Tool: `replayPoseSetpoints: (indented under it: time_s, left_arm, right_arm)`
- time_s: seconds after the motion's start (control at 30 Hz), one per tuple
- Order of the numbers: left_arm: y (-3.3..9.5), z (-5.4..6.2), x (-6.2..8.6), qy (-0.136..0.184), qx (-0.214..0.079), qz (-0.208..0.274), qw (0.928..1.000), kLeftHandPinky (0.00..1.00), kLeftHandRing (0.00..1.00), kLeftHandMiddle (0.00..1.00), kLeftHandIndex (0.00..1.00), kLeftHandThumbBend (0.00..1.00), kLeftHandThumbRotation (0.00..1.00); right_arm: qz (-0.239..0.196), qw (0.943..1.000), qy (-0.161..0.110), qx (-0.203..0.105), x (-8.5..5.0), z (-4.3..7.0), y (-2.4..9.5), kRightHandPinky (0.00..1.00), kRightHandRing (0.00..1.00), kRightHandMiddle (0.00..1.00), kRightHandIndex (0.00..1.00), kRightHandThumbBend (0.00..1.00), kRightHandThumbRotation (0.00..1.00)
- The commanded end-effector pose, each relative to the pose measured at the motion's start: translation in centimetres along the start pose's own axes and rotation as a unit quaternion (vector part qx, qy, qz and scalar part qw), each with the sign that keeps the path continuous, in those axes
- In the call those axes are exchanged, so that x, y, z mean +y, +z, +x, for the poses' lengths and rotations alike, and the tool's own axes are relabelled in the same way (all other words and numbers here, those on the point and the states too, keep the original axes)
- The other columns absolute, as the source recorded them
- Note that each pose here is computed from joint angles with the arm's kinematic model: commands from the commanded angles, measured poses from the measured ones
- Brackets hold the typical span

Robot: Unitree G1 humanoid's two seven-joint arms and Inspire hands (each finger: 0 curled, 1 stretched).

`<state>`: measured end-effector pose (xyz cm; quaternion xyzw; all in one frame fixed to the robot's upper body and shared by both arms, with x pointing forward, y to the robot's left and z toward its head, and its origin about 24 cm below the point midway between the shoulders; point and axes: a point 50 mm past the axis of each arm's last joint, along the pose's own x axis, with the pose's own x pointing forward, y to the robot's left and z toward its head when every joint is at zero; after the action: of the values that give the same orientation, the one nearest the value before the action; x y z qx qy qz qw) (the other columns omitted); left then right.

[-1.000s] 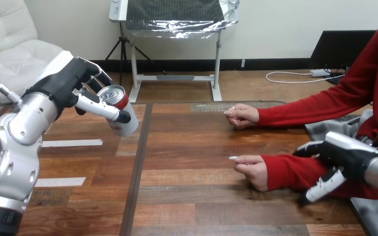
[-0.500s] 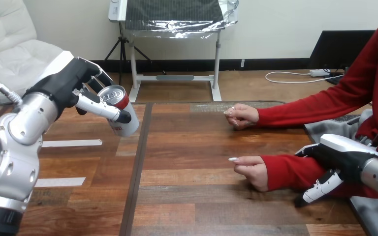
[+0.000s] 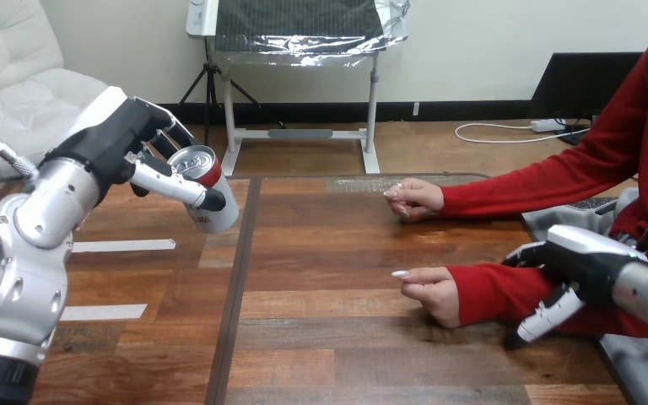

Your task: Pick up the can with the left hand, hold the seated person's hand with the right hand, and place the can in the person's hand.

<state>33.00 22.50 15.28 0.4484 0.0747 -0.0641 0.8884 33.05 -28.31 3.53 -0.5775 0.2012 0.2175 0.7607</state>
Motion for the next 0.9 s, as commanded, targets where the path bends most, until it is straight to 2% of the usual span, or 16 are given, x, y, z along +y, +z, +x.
replayPoseSetpoints:
  time_s: [0.0, 0.23, 0.43, 0.57, 0.73, 0.83, 0.87]
  left_arm:
    - [2.09, -0.55, 2.40, 0.045, -0.042, 0.009, 0.9981, 0.30, 0.35, 0.41, 0.43, 0.72, 0.00]
    - [2.07, -0.58, 2.43, 0.045, -0.044, 0.006, 0.9980, 0.31, 0.36, 0.42, 0.42, 0.71, 0.00]
    - [2.09, -0.60, 2.45, 0.045, -0.044, 0.005, 0.9980, 0.31, 0.36, 0.42, 0.42, 0.71, 0.00]
    - [2.09, -0.60, 2.46, 0.044, -0.048, 0.006, 0.9978, 0.31, 0.36, 0.42, 0.42, 0.71, 0.00]
    - [2.09, -0.61, 2.47, 0.044, -0.049, 0.006, 0.9978, 0.31, 0.36, 0.42, 0.42, 0.70, 0.00]
    - [2.10, -0.62, 2.49, 0.045, -0.048, 0.006, 0.9978, 0.31, 0.36, 0.42, 0.42, 0.70, 0.00]
    - [2.10, -0.62, 2.49, 0.045, -0.048, 0.005, 0.9979, 0.30, 0.36, 0.42, 0.42, 0.71, 0.00]
  right_arm:
    - [0.012, 0.9999, 0.005, -0.010, -0.13, 0.67, 1.21, 0.64, 0.83, 0.87, 0.84, 1.00, 0.25]
    - [0.011, 0.9998, 0.001, -0.016, -0.06, 0.69, 1.37, 0.64, 0.82, 0.86, 0.82, 1.00, 0.23]
    - [-0.004, 0.9995, -0.006, -0.031, -0.07, 0.62, 1.60, 0.67, 0.80, 0.83, 0.79, 1.00, 0.17]
    - [-0.008, 0.9992, -0.012, -0.038, -0.09, 0.57, 1.65, 0.65, 0.74, 0.76, 0.74, 0.97, 0.08]
    - [-0.013, 0.9990, -0.012, -0.040, -0.10, 0.57, 1.68, 0.63, 0.68, 0.71, 0.70, 0.92, 0.03]
    - [-0.011, 0.9991, -0.013, -0.039, -0.10, 0.59, 1.67, 0.59, 0.63, 0.67, 0.67, 0.88, 0.02]
    - [-0.010, 0.9991, -0.013, -0.039, -0.09, 0.60, 1.67, 0.55, 0.59, 0.63, 0.65, 0.86, 0.01]
